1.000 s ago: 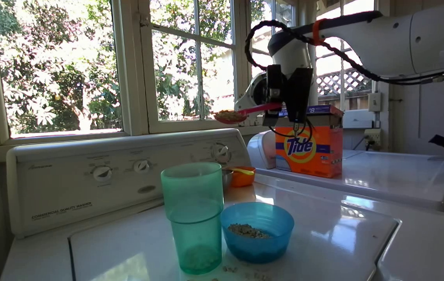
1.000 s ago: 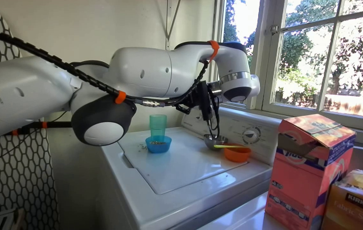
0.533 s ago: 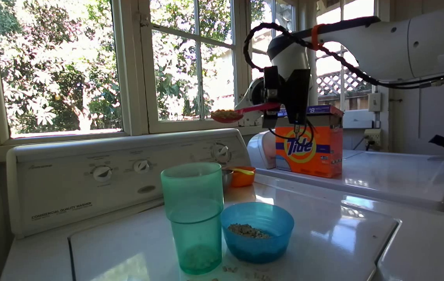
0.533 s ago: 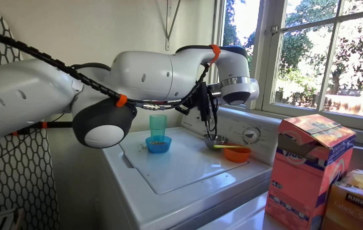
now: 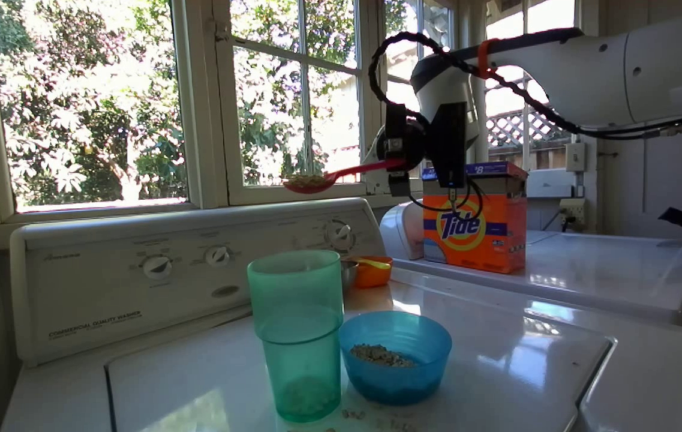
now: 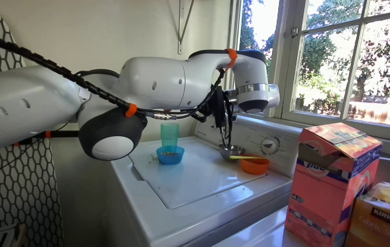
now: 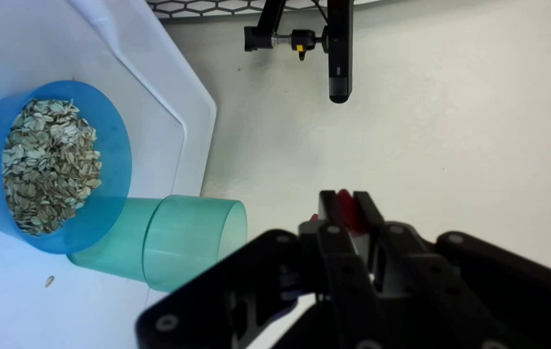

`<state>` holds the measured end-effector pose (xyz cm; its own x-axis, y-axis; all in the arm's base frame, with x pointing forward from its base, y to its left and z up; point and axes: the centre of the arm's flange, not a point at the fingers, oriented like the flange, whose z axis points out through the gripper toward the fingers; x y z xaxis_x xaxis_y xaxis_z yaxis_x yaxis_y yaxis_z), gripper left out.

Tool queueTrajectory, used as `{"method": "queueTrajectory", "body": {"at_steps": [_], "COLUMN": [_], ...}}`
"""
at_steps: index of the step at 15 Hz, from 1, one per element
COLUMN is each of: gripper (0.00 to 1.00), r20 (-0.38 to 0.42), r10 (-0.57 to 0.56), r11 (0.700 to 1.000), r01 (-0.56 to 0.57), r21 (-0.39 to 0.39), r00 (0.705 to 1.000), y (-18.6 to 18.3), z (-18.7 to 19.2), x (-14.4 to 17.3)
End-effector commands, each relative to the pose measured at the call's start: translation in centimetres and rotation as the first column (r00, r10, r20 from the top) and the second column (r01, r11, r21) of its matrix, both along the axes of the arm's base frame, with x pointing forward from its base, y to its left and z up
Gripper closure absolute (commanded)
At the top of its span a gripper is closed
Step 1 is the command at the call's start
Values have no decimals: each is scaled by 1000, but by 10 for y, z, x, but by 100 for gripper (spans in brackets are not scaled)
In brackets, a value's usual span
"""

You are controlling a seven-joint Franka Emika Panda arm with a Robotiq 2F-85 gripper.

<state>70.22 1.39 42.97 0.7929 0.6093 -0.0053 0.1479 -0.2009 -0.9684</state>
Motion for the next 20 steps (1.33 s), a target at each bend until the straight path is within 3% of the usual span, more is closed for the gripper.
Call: {"method": "queueTrajectory", "body": {"at_steps": [1, 11, 20], "gripper": [97, 97, 97], "r20": [-27, -84, -83], "r10": [-44, -105, -147], "r11": [999, 985, 951], "r01": [43, 92, 118], "r21": [-21, -148, -284], "r00": [999, 991, 986], "y": [1, -5, 12], "z": [6, 6, 8], "x": [40, 38, 36]}}
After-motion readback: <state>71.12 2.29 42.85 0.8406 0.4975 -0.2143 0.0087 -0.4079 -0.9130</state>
